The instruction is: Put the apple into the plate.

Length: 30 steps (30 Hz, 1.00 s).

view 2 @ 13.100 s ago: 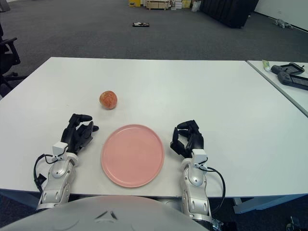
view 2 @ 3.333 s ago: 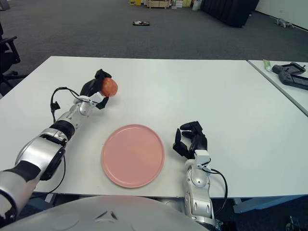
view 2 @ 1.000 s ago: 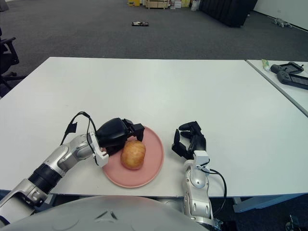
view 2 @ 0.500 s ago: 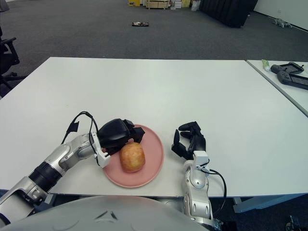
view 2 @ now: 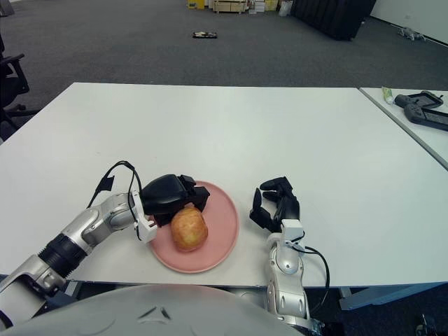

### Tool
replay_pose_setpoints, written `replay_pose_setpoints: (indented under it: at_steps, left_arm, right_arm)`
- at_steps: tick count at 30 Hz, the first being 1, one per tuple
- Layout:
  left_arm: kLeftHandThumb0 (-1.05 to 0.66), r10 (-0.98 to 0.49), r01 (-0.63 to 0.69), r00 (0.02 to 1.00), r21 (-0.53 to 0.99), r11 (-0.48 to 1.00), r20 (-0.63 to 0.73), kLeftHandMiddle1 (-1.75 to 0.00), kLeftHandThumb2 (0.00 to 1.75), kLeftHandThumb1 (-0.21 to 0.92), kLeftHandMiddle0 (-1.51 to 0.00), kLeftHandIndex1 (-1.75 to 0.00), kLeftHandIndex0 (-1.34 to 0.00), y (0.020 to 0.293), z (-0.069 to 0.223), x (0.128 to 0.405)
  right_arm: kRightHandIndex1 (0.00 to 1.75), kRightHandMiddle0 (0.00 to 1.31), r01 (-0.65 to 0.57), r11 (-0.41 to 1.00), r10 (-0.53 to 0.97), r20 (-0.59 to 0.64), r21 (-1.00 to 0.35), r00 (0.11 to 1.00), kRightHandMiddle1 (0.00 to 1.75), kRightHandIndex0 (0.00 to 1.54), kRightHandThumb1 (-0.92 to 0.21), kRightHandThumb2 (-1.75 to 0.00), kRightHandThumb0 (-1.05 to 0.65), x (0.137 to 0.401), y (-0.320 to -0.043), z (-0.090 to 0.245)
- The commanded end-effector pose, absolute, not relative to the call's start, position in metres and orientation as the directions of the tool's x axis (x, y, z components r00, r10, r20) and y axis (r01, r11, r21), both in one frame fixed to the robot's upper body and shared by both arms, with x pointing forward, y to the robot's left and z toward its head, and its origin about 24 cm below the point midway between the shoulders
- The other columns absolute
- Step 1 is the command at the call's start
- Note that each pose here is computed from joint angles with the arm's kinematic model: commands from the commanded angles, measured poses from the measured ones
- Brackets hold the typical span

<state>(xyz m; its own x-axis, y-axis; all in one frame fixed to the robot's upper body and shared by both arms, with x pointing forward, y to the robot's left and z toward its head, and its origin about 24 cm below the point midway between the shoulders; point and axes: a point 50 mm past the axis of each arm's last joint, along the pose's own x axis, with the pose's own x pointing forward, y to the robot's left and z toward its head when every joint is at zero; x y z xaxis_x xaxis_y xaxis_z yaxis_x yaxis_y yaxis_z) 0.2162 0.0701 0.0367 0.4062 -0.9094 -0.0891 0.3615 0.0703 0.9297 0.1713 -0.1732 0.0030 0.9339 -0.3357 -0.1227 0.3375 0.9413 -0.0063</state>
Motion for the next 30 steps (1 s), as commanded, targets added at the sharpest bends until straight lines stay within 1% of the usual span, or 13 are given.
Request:
replay_pose_setpoints:
  at_steps: [1, 3, 4, 6, 8, 11, 15, 18, 20, 22, 26, 29, 30]
  left_arm:
    - [-0.76, -0.894, 0.341, 0.443, 0.934, 0.107, -0.06, -1.18, 0.82, 0.67, -0.22, -1.36, -0.02, 0.075, 0.04, 0.222]
    - [-0.8, -0.881, 0.319, 0.473, 0.935, 0.156, -0.015, -1.07, 0.74, 0.74, -0.2, -1.26, -0.01, 0.078, 0.044, 0.226]
    - [-0.8, -0.875, 0.31, 0.484, 0.935, 0.171, 0.0, -1.05, 0.73, 0.76, -0.19, -1.22, 0.0, 0.08, 0.046, 0.228]
    - [-0.82, -0.86, 0.286, 0.508, 0.934, 0.214, 0.042, -0.97, 0.66, 0.84, -0.17, -1.11, 0.0, 0.087, 0.053, 0.234]
    - [-0.82, -0.84, 0.272, 0.535, 0.924, 0.268, 0.086, -0.92, 0.64, 0.88, -0.15, -1.05, 0.0, 0.095, 0.062, 0.239]
    - [-0.82, -0.791, 0.298, 0.592, 0.872, 0.389, 0.151, -0.88, 0.64, 0.91, -0.12, -0.98, 0.0, 0.101, 0.066, 0.24]
    - [-0.82, -0.718, 0.331, 0.66, 0.772, 0.543, 0.222, -0.83, 0.71, 0.92, -0.08, -0.93, 0.0, 0.106, 0.067, 0.24]
    - [-0.8, -0.623, 0.335, 0.729, 0.646, 0.686, 0.284, -0.83, 0.77, 0.92, -0.08, -0.96, 0.0, 0.111, 0.067, 0.242]
    - [-0.79, -0.539, 0.312, 0.775, 0.542, 0.781, 0.331, -0.83, 0.8, 0.92, -0.08, -0.99, 0.0, 0.115, 0.067, 0.243]
    - [-0.78, -0.488, 0.292, 0.793, 0.475, 0.83, 0.366, -0.83, 0.82, 0.92, -0.09, -1.02, 0.0, 0.118, 0.07, 0.245]
    - [-0.76, -0.389, 0.248, 0.803, 0.34, 0.907, 0.452, -0.85, 0.85, 0.92, -0.09, -1.1, 0.0, 0.124, 0.086, 0.249]
    - [-0.74, -0.263, 0.198, 0.825, 0.18, 0.963, 0.5, -0.9, 0.85, 0.92, -0.11, -1.15, 0.0, 0.133, 0.095, 0.248]
    - [-0.7, -0.235, 0.189, 0.831, 0.141, 0.972, 0.505, -0.93, 0.85, 0.92, -0.13, -1.17, 0.0, 0.134, 0.096, 0.248]
  right_arm:
    - [1.75, 0.47, 0.34, 0.94, -0.337, -0.129, 0.001, 0.933, 1.75, 1.02, -0.49, -1.11, -0.42, 0.172, -0.173, 0.001]
    - [1.75, 0.47, 0.34, 0.94, -0.337, -0.129, 0.0, 0.932, 1.75, 1.02, -0.49, -1.11, -0.42, 0.172, -0.173, 0.0]
    - [1.75, 0.47, 0.34, 0.94, -0.338, -0.129, 0.0, 0.932, 1.75, 1.02, -0.49, -1.11, -0.42, 0.172, -0.173, 0.0]
    - [1.75, 0.47, 0.341, 0.94, -0.338, -0.129, -0.001, 0.932, 1.75, 1.02, -0.49, -1.11, -0.42, 0.172, -0.173, 0.0]
    - [1.75, 0.47, 0.34, 0.94, -0.338, -0.129, -0.001, 0.932, 1.75, 1.02, -0.49, -1.11, -0.42, 0.172, -0.173, 0.0]
    - [1.75, 0.47, 0.34, 0.94, -0.337, -0.131, 0.002, 0.932, 1.75, 1.02, -0.49, -1.11, -0.42, 0.172, -0.173, 0.0]
    - [1.75, 0.47, 0.34, 0.94, -0.337, -0.129, 0.005, 0.933, 1.75, 1.02, -0.49, -1.11, -0.42, 0.173, -0.173, 0.001]
    - [1.75, 0.47, 0.34, 0.94, -0.337, -0.126, 0.008, 0.933, 1.75, 1.02, -0.49, -1.11, -0.42, 0.173, -0.173, 0.001]
    - [1.75, 0.47, 0.34, 0.94, -0.337, -0.124, 0.009, 0.933, 1.75, 1.02, -0.49, -1.11, -0.43, 0.173, -0.173, 0.001]
    - [1.75, 0.48, 0.341, 0.94, -0.337, -0.124, 0.009, 0.933, 1.75, 1.02, -0.49, -1.12, -0.43, 0.173, -0.173, 0.001]
    - [1.75, 0.48, 0.343, 0.939, -0.339, -0.124, 0.007, 0.933, 1.75, 1.03, -0.48, -1.12, -0.43, 0.173, -0.173, 0.0]
    - [1.75, 0.48, 0.346, 0.938, -0.343, -0.123, 0.003, 0.931, 1.75, 1.03, -0.48, -1.12, -0.43, 0.174, -0.173, 0.0]
    - [1.75, 0.48, 0.346, 0.938, -0.344, -0.123, 0.002, 0.931, 1.75, 1.03, -0.48, -1.12, -0.43, 0.174, -0.173, 0.0]
